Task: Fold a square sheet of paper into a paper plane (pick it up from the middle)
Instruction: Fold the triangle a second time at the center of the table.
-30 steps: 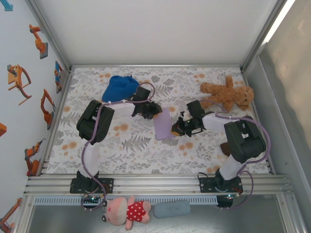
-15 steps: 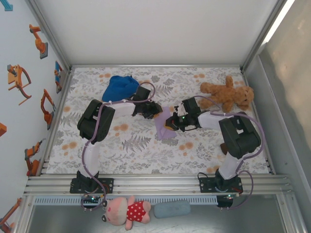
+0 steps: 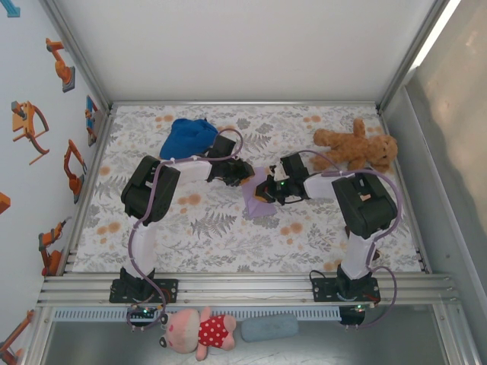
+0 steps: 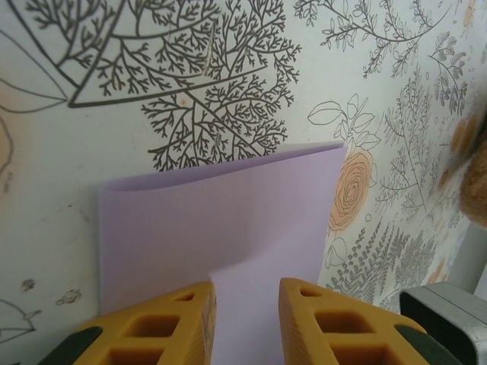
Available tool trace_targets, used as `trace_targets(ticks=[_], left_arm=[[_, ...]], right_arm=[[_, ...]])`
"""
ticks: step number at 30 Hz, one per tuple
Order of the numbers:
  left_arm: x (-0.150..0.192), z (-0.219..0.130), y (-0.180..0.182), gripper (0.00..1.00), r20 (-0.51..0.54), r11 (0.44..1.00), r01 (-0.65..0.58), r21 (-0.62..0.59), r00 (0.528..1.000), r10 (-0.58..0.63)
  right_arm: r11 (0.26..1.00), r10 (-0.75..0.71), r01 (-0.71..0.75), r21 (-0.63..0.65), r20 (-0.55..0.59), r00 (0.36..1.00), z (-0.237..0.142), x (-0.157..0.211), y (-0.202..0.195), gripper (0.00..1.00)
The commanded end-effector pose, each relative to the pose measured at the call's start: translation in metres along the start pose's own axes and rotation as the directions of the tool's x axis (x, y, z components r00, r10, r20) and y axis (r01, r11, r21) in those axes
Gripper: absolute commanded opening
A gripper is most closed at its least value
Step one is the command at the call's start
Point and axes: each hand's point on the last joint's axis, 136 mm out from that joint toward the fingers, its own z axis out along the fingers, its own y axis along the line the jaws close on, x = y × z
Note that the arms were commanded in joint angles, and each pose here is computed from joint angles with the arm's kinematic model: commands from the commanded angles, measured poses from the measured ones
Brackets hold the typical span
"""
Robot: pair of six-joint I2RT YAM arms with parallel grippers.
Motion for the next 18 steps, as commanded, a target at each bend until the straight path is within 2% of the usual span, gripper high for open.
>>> trace_targets(ticks=[1,18], left_arm=[[0.0104,0.0105,0.0251,0.3,-0.042,0.997,0.026,-0.073,0.999,-0.029],[0.0127,0.0117,0.0281,0.3,-0.048,0.997,0.03,-0.072,0.998,-0.034]], right_arm=[[0.999,-0.035,0.035,-0.018,0.001,0.999,0.0052,-0.004,0.0092,0.0],[0.999,-0.044,0.044,-0.014,-0.015,0.999,0.0125,-0.0045,0.008,0.0]])
